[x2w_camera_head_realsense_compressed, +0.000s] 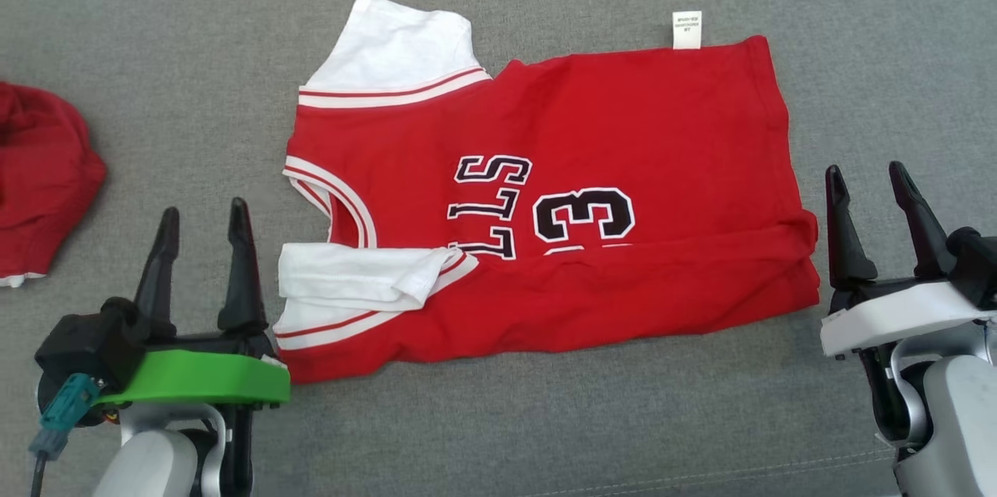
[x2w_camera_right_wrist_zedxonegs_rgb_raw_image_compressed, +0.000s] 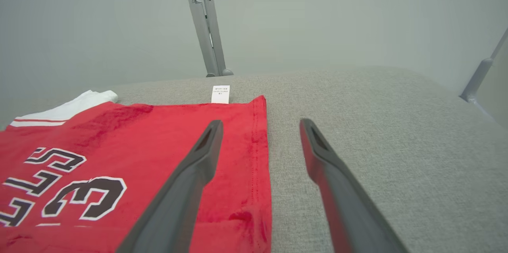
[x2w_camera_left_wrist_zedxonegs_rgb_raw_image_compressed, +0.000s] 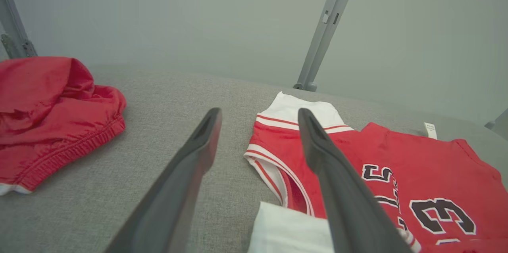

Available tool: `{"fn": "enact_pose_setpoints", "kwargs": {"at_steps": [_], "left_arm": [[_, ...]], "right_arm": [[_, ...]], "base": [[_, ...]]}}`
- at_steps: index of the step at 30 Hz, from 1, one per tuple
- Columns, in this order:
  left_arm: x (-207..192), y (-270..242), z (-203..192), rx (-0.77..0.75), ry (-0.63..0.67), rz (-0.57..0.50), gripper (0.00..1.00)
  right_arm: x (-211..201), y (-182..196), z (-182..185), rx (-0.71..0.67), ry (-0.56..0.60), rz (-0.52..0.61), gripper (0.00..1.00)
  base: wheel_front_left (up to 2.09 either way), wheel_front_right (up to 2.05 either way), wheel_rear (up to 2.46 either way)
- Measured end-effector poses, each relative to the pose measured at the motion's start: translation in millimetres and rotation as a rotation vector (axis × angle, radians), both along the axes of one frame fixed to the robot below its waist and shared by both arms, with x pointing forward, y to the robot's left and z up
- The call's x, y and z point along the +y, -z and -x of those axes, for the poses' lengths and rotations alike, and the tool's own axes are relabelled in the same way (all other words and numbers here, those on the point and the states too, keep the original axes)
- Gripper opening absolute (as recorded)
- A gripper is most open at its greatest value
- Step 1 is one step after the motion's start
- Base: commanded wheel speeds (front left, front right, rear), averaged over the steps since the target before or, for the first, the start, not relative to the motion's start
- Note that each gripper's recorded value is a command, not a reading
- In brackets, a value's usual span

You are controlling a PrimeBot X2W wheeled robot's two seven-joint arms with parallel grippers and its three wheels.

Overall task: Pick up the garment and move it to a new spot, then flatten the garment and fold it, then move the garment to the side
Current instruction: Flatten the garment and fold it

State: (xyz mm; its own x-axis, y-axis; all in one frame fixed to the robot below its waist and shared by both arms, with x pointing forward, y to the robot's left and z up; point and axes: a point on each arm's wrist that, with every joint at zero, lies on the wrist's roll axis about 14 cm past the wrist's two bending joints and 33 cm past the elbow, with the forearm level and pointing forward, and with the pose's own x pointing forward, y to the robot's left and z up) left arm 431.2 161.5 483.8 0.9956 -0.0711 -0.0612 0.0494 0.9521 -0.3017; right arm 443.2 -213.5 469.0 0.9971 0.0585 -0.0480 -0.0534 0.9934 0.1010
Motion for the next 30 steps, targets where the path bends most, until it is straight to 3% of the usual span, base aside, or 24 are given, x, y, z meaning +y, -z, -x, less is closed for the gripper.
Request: {"fn": "enact_pose_setpoints", "kwargs": {"at_steps": [6,21,25,30], "left_arm": [[14.6,-13.9,-1.0,-0.088,-0.036,-0.075,1.00],[9.7,1.4,9.8,-0.051,-0.006,-0.112,1.00],[-1.6,18.9,15.5,0.000,0.031,-0.098,1.00],[-9.8,70.5,41.0,0.169,0.028,-0.033,1.00]], "right_arm": [[15.1,-29.3,3.3,-0.100,-0.028,0.018,1.00],[20.4,-31.4,17.3,-0.096,-0.038,-0.007,1.00],[17.9,-17.2,20.3,-0.053,-0.025,-0.026,1.00],[16.5,40.3,44.0,0.122,0.004,-0.068,1.00]], "base": [[0.00,0.00,0.00],[0.00,0.00,0.00],[0.00,0.00,0.00],[0.00,0.00,0.00]]}}
